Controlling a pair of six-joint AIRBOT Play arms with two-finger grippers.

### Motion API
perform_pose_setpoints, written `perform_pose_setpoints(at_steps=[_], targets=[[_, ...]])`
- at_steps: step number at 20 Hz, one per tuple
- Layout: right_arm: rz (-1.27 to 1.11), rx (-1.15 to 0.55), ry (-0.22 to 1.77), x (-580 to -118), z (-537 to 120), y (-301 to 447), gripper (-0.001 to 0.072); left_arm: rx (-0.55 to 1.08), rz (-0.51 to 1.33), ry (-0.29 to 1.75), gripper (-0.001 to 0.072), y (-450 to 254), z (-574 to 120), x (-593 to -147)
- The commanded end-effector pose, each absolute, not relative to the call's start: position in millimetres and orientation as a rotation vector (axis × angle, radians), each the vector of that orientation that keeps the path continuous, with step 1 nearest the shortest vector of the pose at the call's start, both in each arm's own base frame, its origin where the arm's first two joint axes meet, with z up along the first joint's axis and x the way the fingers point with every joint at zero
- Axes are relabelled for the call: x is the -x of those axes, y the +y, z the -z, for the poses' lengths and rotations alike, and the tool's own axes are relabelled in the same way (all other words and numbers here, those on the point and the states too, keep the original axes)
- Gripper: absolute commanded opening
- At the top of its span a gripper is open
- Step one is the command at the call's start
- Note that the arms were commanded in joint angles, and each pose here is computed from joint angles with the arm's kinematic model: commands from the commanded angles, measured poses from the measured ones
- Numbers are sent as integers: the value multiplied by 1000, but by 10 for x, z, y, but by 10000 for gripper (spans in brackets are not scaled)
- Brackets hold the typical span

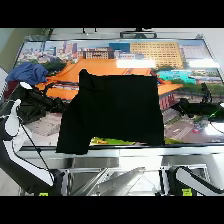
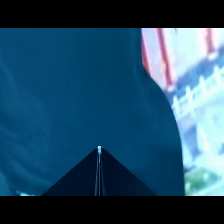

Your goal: Fold the shirts.

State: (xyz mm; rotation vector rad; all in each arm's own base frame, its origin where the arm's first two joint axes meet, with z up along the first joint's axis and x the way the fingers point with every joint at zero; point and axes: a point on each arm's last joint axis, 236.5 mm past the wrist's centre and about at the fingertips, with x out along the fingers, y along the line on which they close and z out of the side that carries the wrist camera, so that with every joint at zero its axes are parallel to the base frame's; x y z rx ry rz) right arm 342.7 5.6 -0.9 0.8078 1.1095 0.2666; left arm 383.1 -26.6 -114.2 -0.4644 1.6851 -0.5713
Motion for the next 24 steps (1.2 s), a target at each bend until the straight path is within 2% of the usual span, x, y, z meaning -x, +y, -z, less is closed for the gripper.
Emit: perform_pose_setpoints(at_steps=[1,2,3,4,5,6,7,8,9,10,16,17,18,24], targets=[[-307,-824,1155,-3275,4,143,22,426,650,1801,342,-396,1194,-3568],[-311,-837,1163,-3240,-6,127,22,429,690,1831,340,-446,1125,-3489],[-312,-852,1169,-3203,-15,99,22,427,718,1857,234,-475,1073,-3419],[-302,-866,1178,-3151,-11,34,28,422,752,1871,27,-486,1024,-3364],[-268,-854,1200,-3079,54,-84,110,421,756,1870,16,-486,1003,-3358],[-224,-825,1237,-2982,155,-210,309,418,753,1863,16,-485,997,-3372],[-154,-800,1302,-2843,296,-347,396,411,742,1847,17,-479,999,-3406],[-69,-772,1385,-2670,473,-487,397,405,733,1831,17,-474,992,-3440],[-22,-738,1438,-2547,623,-571,438,396,722,1810,17,-467,989,-3482],[-12,-738,1463,-2482,753,-566,533,390,714,1796,18,-462,984,-3511],[-186,-765,1611,-2249,1184,88,509,389,721,1798,18,-465,940,-3495],[-220,-755,1636,-2229,1208,216,467,389,721,1798,18,-465,940,-3496],[-248,-744,1651,-2228,1215,320,454,389,721,1798,17,-465,940,-3495],[-365,-696,1705,-2169,1152,693,455,396,729,1815,18,-472,916,-3456]])
